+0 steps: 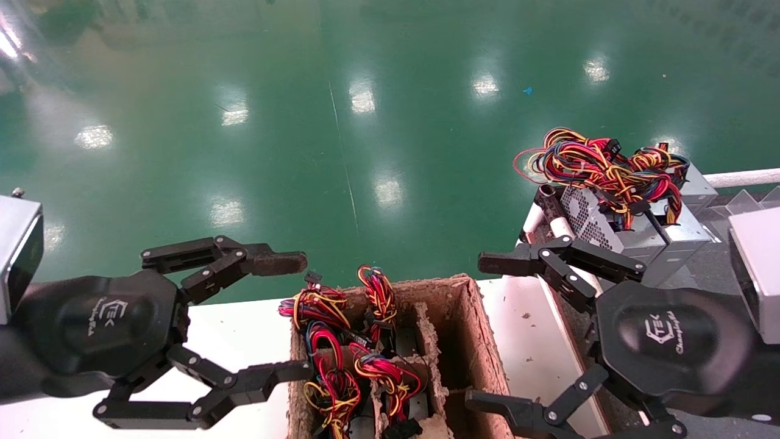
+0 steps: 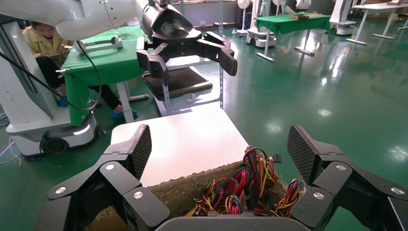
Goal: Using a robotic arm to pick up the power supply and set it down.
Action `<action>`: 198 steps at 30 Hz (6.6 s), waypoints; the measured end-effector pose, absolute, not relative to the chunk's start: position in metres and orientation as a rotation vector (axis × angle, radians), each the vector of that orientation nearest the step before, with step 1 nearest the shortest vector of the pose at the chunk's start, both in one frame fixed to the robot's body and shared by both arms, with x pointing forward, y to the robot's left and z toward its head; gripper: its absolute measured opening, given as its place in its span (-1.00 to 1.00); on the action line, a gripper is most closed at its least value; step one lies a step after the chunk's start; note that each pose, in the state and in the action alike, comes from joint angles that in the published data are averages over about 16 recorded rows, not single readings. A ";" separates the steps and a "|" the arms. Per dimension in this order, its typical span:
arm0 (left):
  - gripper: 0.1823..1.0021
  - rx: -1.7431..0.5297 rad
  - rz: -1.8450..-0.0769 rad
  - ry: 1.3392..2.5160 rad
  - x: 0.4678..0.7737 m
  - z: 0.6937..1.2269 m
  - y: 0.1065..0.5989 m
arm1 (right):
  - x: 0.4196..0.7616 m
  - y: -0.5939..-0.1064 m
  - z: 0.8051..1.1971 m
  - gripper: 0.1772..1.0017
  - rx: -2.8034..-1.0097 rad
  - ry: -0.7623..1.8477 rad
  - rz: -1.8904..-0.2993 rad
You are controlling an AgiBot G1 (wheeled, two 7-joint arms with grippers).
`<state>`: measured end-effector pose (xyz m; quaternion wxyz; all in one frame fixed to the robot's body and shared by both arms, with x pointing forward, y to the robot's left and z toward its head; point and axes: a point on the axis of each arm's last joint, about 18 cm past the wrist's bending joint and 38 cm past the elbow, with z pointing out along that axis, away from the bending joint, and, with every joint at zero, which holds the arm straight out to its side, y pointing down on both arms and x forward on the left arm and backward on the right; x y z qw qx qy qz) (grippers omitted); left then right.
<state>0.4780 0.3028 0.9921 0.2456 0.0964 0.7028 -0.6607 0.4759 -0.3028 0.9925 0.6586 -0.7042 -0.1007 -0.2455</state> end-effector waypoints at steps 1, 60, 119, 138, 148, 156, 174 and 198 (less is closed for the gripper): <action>0.52 0.263 -1.803 1.918 0.478 0.992 0.303 | 0.476 -0.303 0.992 1.00 -1.594 -0.228 -0.556; -0.72 0.263 -1.803 1.918 0.478 0.992 0.303 | 0.582 -0.220 0.904 0.86 -1.947 -0.011 -0.536; 1.00 0.263 -1.803 1.918 0.478 0.992 0.303 | 0.500 -0.317 1.069 -0.87 -1.591 -0.151 -0.900; 1.00 0.263 -1.803 1.918 0.478 0.992 0.303 | 0.444 -0.445 1.225 -0.88 -1.357 0.034 -1.602; 1.00 0.263 -1.803 1.918 0.478 0.992 0.303 | 0.417 -0.540 1.199 -0.88 -1.429 0.351 -1.763; 1.00 0.263 -1.803 1.918 0.478 0.992 0.303 | 0.420 -0.595 1.142 -0.88 -1.512 0.558 -1.682; 1.00 0.263 -1.803 1.918 0.478 0.992 0.303 | 0.475 -0.597 1.065 -0.88 -1.594 0.577 -1.486; 1.00 0.263 -1.803 1.918 0.478 0.992 0.303 | 0.540 -0.531 1.070 -0.88 -1.563 0.490 -1.388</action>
